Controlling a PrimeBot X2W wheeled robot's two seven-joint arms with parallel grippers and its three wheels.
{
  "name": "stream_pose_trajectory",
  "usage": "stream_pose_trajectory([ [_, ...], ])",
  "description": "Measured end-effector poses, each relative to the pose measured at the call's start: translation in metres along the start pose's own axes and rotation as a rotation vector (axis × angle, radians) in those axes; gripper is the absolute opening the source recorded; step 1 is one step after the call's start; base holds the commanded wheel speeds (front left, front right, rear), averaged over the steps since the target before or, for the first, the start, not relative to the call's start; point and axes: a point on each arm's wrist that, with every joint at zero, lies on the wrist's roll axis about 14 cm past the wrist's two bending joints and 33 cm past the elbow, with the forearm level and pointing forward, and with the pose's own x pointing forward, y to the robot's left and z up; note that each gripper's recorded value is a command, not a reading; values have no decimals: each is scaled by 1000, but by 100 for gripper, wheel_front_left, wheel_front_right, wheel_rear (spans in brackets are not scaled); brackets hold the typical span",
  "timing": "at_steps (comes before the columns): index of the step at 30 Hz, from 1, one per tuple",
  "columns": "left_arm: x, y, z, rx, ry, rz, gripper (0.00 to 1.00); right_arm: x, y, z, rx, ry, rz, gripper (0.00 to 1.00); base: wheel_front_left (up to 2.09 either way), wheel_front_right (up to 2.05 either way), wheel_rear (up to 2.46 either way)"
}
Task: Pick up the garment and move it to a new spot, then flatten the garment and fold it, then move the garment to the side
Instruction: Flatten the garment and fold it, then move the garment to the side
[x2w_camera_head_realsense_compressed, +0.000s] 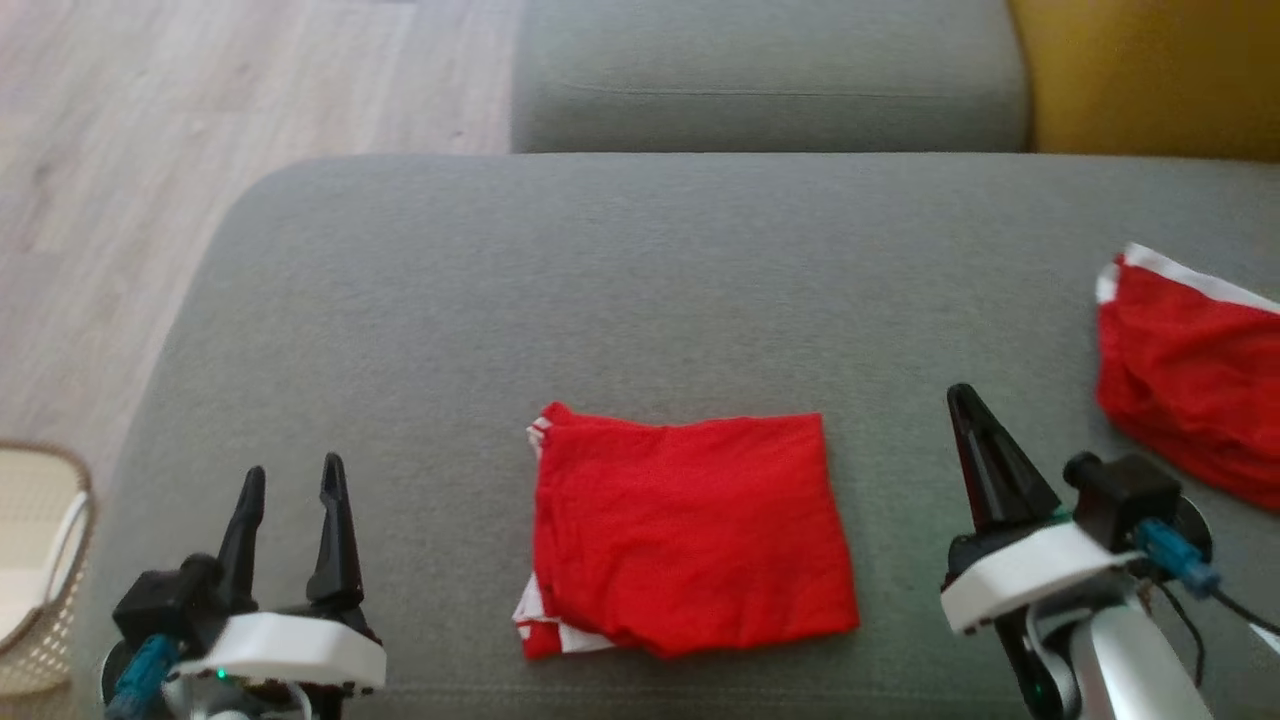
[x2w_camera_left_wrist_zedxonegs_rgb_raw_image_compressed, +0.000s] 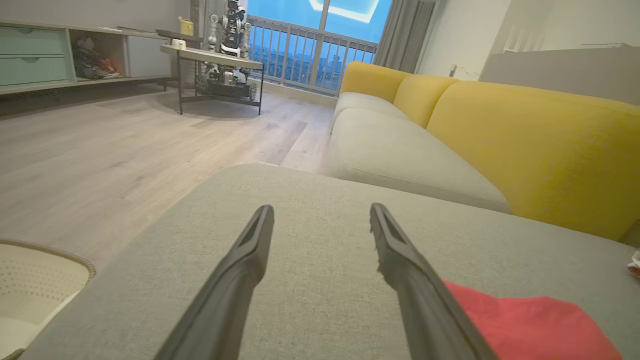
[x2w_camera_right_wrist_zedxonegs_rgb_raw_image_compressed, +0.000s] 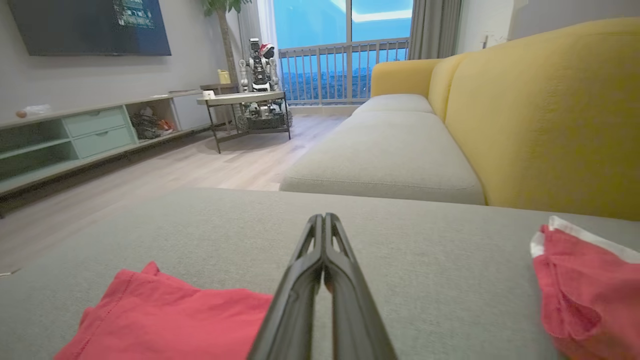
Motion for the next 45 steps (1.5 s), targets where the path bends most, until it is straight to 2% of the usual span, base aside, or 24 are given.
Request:
stream_pose_trajectory([
  [3, 5, -8, -3, 1, 8, -19, 100, -12, -10, 2, -36, -1, -30, 0, 0, 0, 0],
  [5, 7, -12, -4, 2, 13, -28, 100, -18, -19, 4, -43, -5, -61, 90, 0, 0, 0],
  [6, 8, -13, -5, 2, 16, -33, 100, -21, -25, 4, -44, -6, -80, 100, 0, 0, 0],
  [10, 11, -22, -10, 27, 31, -65, 100, -30, -43, 4, -35, -7, -139, 100, 0, 0, 0],
  [17, 9, -23, -18, 29, 54, -68, 100, -38, -49, -2, -26, 1, -164, 100, 0, 0, 0],
  [39, 5, -16, -21, 30, 67, -50, 100, -35, -47, -10, -1, 11, -157, 100, 0, 0, 0],
  [42, 5, -15, -23, 30, 73, -47, 100, -34, -41, -19, 40, 35, -145, 100, 0, 0, 0],
  [45, 5, -14, -27, 31, 87, -45, 100, -32, -25, -43, 104, 123, -109, 100, 0, 0, 0],
])
